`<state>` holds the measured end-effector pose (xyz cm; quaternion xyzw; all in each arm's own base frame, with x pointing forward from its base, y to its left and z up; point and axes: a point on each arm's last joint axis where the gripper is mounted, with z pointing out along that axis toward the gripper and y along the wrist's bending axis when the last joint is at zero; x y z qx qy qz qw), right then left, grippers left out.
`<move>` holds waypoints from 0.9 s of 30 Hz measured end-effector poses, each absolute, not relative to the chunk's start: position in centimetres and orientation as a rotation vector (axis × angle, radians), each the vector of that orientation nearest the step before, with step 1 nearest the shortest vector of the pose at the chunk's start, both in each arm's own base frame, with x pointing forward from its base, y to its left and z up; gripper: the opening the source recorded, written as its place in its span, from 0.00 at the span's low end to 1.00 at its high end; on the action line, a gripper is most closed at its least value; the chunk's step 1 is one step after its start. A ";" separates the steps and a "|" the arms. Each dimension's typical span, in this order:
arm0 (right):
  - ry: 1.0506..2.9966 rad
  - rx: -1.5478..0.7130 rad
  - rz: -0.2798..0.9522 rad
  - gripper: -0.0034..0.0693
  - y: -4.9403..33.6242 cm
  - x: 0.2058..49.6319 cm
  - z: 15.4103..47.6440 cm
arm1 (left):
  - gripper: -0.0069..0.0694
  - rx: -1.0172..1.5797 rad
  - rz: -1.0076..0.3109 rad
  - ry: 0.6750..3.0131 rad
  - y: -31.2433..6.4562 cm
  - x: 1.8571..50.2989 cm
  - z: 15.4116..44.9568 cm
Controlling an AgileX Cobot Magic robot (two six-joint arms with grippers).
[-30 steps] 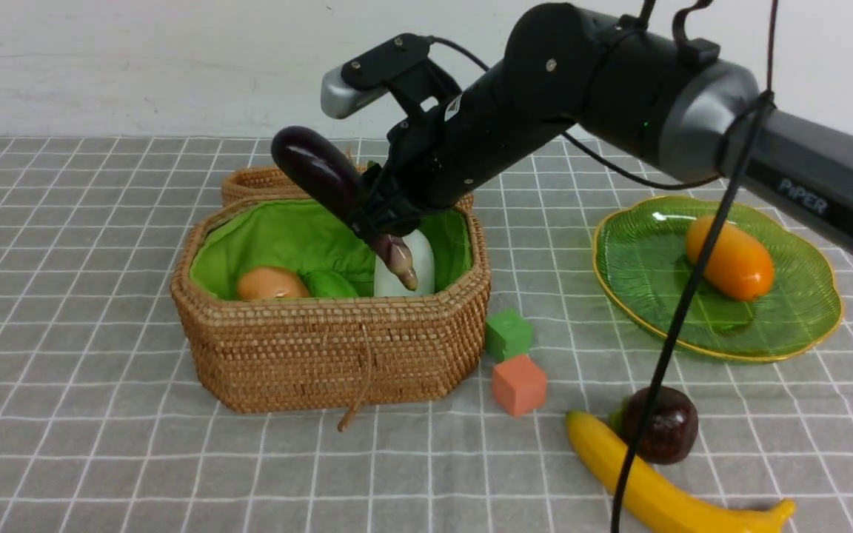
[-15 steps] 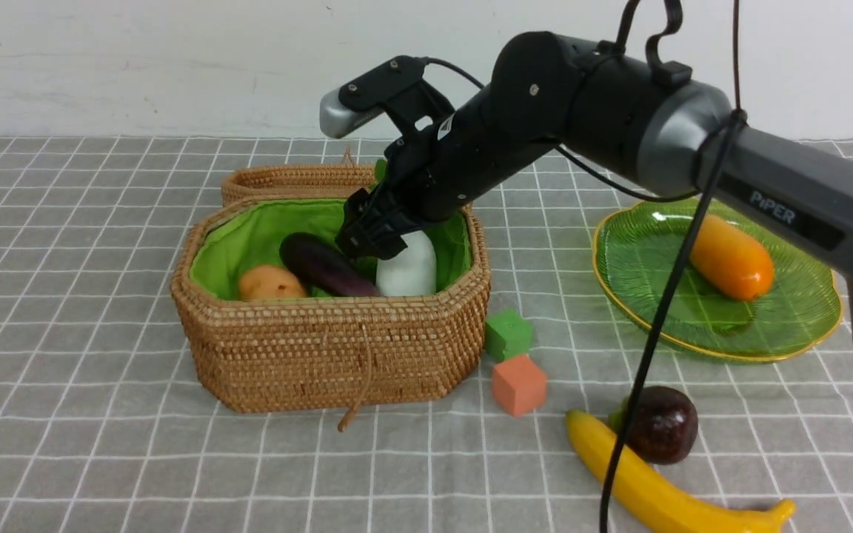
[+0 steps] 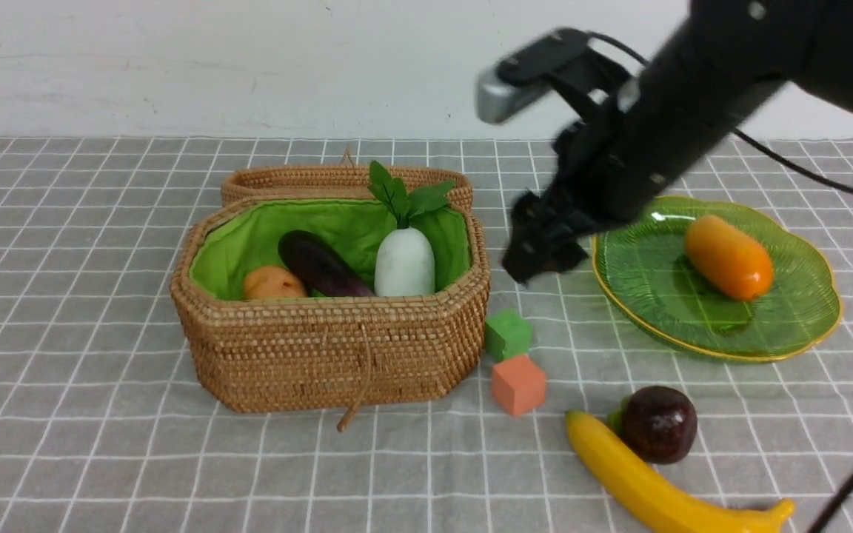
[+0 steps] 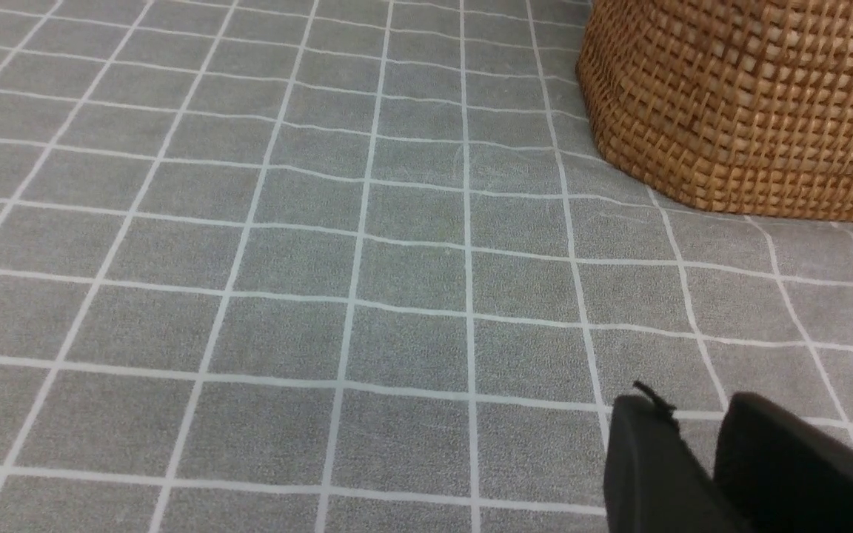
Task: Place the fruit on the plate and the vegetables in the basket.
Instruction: Use the right arm to grab a mangosteen and put it into the right plate
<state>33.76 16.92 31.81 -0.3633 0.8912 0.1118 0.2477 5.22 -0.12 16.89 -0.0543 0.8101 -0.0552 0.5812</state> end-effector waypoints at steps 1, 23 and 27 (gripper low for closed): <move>2.449 -0.983 0.299 0.87 16.4 33.6 31.3 | 0.28 -0.127 -0.129 1.893 -0.1 5.2 16.9; 2.967 -0.703 0.302 0.85 10.6 34.5 18.6 | 0.31 -0.127 -0.129 1.893 -0.1 5.2 16.9; 2.968 -0.757 0.302 0.82 10.6 34.5 18.9 | 0.31 -0.127 -0.129 1.893 -0.1 5.2 16.9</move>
